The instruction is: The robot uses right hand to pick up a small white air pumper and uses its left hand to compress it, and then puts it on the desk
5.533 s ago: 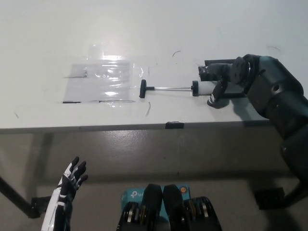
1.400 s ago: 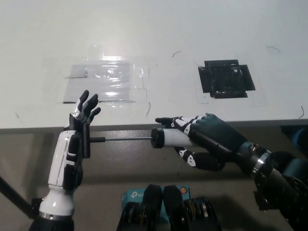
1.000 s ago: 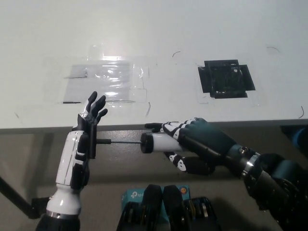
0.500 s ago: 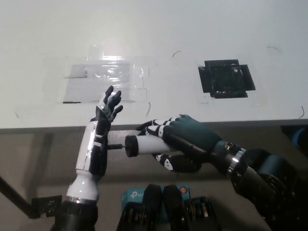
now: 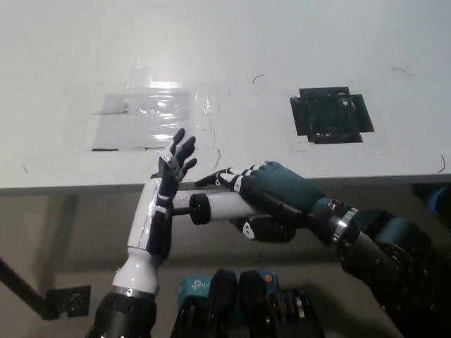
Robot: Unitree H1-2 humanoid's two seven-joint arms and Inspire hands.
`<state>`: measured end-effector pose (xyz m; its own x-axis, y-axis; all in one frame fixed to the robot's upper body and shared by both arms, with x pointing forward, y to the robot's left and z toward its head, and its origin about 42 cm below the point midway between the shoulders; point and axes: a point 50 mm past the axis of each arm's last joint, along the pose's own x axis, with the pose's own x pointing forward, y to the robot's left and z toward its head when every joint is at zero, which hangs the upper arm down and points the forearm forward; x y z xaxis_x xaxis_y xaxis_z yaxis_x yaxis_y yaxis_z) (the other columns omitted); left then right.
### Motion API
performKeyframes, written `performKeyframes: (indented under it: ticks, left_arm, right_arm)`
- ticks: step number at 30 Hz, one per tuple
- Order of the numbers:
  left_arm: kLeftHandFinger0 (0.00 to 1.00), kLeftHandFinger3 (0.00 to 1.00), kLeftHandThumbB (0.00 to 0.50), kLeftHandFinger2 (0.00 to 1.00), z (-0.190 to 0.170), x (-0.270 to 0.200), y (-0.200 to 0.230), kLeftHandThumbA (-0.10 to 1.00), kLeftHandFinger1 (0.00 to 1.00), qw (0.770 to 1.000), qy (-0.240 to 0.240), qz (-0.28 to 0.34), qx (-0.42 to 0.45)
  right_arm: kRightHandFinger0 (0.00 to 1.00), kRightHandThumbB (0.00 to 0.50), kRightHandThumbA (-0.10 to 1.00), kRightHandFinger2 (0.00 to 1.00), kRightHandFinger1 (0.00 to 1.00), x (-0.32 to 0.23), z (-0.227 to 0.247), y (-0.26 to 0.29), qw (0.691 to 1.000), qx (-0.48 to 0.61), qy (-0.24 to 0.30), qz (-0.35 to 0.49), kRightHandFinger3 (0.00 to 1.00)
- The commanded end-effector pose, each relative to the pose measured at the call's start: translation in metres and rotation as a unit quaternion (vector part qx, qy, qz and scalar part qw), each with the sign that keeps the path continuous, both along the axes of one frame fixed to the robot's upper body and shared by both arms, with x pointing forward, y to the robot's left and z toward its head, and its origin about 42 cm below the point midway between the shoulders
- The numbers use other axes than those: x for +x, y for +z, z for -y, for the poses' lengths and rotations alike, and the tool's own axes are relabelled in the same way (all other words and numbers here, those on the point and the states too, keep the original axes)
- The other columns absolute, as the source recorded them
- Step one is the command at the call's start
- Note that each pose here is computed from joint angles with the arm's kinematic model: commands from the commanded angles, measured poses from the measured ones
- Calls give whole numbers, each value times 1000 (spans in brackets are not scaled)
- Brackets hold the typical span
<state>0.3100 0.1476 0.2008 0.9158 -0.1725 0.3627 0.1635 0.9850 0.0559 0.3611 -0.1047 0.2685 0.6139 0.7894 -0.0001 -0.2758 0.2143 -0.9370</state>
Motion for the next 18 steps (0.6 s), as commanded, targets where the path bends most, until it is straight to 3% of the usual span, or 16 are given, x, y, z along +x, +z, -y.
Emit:
performKeyframes:
  ticks: [1, 7, 10, 13, 15, 18]
  left_arm:
    - [1000, 1000, 194, 1000, 1, -1, 2, 1000, 1000, 1000, -4, 9, -4]
    - [1000, 1000, 222, 1000, -24, -5, 2, 1000, 1000, 1000, 12, 12, 5]
    - [1000, 1000, 247, 1000, -51, -12, -1, 1000, 1000, 999, 30, 12, 16]
    - [1000, 1000, 227, 1000, -77, -19, -6, 1000, 1000, 998, 58, 10, 31]
    - [1000, 1000, 217, 1000, -89, -24, -11, 1000, 1000, 997, 68, 10, 32]
    - [1000, 1000, 231, 1000, -98, -33, -13, 1000, 1000, 996, 77, -1, 35]
  right_arm:
    - [58, 146, -100, 837, 547, 8, 3, 13, 999, 17, 15, 36, 873]
    - [42, 152, -100, 812, 550, 12, 7, 12, 999, 11, 11, 48, 963]
    - [41, 156, -100, 804, 544, 15, 17, 11, 999, 13, 6, 51, 963]
    - [42, 137, -100, 822, 551, 18, 30, 14, 999, -6, -14, 45, 982]
    - [57, 150, -100, 834, 563, 20, 41, 14, 998, -15, -30, 48, 988]
    - [75, 143, -100, 855, 581, 24, 52, 18, 997, -26, -51, 46, 1000]
